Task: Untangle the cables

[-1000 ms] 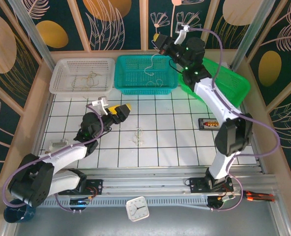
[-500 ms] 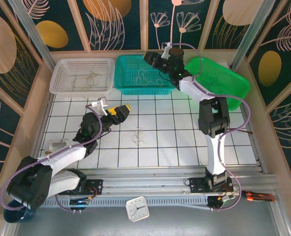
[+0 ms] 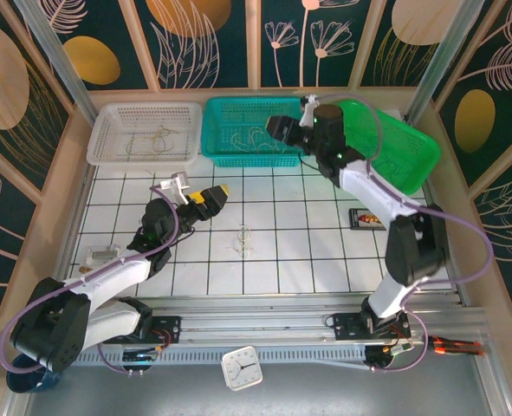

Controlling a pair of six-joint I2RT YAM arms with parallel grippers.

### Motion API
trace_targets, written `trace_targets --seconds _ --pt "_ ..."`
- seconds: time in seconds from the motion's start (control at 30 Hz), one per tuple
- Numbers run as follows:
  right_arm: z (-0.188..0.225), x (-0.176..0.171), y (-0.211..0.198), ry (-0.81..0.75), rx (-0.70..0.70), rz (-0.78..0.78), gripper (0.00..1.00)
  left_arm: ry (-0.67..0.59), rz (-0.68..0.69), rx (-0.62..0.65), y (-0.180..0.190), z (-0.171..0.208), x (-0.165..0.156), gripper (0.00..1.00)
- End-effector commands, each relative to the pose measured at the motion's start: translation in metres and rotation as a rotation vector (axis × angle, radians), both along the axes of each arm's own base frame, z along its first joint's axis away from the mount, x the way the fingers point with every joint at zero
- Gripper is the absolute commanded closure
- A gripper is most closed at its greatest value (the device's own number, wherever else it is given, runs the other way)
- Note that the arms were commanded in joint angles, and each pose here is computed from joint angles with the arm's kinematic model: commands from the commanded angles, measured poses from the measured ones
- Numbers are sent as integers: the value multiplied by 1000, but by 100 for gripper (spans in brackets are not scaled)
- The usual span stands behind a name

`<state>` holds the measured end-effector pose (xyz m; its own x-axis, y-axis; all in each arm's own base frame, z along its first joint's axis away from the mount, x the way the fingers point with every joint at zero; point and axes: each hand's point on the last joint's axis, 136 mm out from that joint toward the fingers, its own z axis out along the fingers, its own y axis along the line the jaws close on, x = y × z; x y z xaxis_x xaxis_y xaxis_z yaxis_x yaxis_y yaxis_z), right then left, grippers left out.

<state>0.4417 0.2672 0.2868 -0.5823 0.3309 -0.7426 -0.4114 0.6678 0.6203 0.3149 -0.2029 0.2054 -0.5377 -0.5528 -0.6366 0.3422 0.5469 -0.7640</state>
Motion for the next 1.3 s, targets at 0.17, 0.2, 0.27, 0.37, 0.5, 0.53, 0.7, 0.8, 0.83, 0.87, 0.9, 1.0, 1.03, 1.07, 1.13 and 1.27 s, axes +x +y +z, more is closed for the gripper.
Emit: trace_targets --seconds 0.17,0.2,0.27,0.37,0.5,0.53,0.7,0.8,0.83,0.87,0.9,1.0,1.03,1.07,1.13,1.27 --pt "-124 -124 35 166 -193 120 45 149 59 15 10 -35 -4 1" --pt "-136 -136 36 183 -216 120 45 158 60 11 10 -36 -5 1" --pt "-158 -161 41 216 -242 143 45 169 61 6 11 -39 -6 1" --pt "-183 -189 51 251 -267 181 45 173 60 1 10 -38 -6 1" --pt "-206 -200 62 276 -318 199 46 173 57 0 9 -36 -5 1" --pt "-207 -200 65 276 -320 203 46 174 56 -1 9 -36 -4 1" --pt "-216 -195 77 279 -341 222 49 176 51 0 7 -36 -4 1" --pt "-225 -194 81 291 -361 232 56 178 47 0 7 -36 -4 1" --pt "-226 -193 82 291 -366 235 61 179 45 0 6 -37 -4 1" --pt "-228 -193 82 292 -372 235 69 179 43 -1 6 -37 -4 1" --pt "-228 -192 82 290 -378 236 78 180 41 -2 5 -37 -4 1" --pt "-223 -189 81 280 -367 233 100 178 30 -6 3 -36 -4 1" --pt "-219 -188 79 277 -360 231 100 175 24 -6 2 -35 -4 1" --pt "-214 -185 76 270 -344 222 100 172 21 -6 2 -34 -4 1" --pt "-201 -181 68 258 -307 201 100 168 11 -4 0 -33 -5 1" --pt "-170 -171 48 236 -173 153 100 160 -11 -7 -3 -31 -6 1"
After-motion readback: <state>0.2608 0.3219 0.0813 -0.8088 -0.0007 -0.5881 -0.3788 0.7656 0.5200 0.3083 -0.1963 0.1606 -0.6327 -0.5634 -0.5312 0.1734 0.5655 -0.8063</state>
